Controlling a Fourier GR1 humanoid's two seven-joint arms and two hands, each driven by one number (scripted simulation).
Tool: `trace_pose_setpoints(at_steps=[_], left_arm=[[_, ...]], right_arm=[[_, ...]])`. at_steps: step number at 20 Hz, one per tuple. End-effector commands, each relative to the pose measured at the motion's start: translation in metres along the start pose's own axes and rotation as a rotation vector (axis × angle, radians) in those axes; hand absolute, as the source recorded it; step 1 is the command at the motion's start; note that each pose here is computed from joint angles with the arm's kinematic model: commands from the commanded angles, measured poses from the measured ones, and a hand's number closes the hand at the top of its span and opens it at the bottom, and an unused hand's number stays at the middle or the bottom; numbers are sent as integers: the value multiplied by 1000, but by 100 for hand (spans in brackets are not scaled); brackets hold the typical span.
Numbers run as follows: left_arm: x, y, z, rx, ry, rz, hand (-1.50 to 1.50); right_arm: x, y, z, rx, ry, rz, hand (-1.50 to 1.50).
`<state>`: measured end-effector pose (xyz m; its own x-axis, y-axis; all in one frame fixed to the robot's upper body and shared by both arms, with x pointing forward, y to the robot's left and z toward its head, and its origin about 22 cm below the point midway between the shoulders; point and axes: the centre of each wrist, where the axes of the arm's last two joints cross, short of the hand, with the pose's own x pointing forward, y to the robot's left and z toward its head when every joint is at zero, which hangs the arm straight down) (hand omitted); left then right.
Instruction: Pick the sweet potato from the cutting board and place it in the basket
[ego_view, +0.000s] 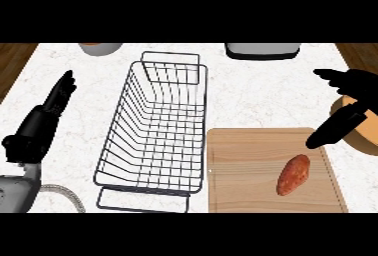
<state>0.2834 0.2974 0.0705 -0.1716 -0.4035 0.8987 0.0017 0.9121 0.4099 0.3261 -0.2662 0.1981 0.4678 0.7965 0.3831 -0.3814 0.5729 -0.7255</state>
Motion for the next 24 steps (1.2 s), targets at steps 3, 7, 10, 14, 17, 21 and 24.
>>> trace_pose_setpoints(at_steps=[3, 7, 10, 14, 17, 21, 24], left_arm=[[3, -7, -8, 4, -10, -4, 0], [8, 10, 2, -9, -4, 9, 0], [14, -8, -11, -19, -13, 15, 0], [2, 0, 3, -5, -12, 12, 0], [11, -8, 0, -5, -2, 2, 0], [16, -6, -4, -18, -23, -1, 0], [11, -25, -6, 4, -2, 2, 0]], right_arm=[[-17, 20, 1, 84, 133, 83, -150], [-19, 8, -3, 106, 153, 95, -150], [-17, 30, -8, 149, 190, 135, -150], [-51, 72, -26, 201, 214, 142, -150], [-45, 82, -17, 218, 233, 144, -150], [-54, 77, -35, 187, 238, 124, -150], [-58, 89, -30, 157, 244, 142, -150]])
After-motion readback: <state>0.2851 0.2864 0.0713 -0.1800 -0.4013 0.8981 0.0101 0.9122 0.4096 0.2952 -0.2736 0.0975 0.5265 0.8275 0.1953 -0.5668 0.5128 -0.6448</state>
